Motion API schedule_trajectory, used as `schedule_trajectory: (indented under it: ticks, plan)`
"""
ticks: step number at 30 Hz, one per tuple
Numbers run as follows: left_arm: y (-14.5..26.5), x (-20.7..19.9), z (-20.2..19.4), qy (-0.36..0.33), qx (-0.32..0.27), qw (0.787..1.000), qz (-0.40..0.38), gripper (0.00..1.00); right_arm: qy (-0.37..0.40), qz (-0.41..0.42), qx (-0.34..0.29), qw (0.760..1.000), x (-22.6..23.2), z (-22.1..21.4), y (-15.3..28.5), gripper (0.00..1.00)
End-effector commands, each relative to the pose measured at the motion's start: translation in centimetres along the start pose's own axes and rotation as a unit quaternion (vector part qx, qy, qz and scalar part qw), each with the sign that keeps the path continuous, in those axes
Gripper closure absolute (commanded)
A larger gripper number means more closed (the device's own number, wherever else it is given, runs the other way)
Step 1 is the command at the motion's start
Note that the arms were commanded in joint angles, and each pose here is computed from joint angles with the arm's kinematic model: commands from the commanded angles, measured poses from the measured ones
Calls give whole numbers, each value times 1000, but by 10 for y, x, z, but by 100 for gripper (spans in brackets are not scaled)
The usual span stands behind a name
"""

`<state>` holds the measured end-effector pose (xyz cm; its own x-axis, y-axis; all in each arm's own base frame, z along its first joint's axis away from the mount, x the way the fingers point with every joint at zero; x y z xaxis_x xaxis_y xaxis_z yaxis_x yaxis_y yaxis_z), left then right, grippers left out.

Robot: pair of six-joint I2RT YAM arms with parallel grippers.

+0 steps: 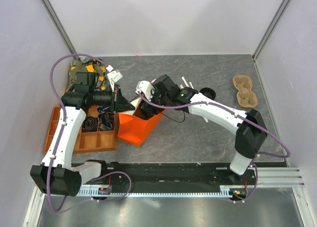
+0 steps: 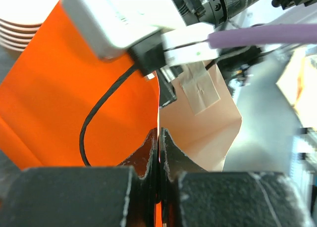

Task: Pack the takeout coffee

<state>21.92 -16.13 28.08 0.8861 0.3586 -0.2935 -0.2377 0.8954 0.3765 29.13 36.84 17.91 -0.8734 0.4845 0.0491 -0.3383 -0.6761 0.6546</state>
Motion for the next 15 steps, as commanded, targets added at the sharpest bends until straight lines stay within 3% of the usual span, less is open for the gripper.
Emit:
schedule_trajectory:
  ticks: [1,7,15]
  plan:
    - [4,-18,3,57,-37,996,-61,98,24,-13,-13,1000,-4,18,30,83]
    - [3,-5,-22,105,-20,993,-44,98,26,-10,-4,1000,-5,17,24,83]
    - [6,-2,-31,39,-16,999,2,98,17,10,30,999,-3,3,22,84]
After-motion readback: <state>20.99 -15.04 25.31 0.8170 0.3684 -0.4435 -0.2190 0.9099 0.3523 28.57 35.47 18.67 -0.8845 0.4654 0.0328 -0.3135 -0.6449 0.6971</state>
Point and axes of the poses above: each gripper's point midway between its finger pads, its own y axis back along the fingers, its own x axis along the line the jaws close on, z = x × y, the point moved 1 cm from there along y, back along the fingers, and after that the axes turned 12 degrees about -y, right-handed, at the moved point
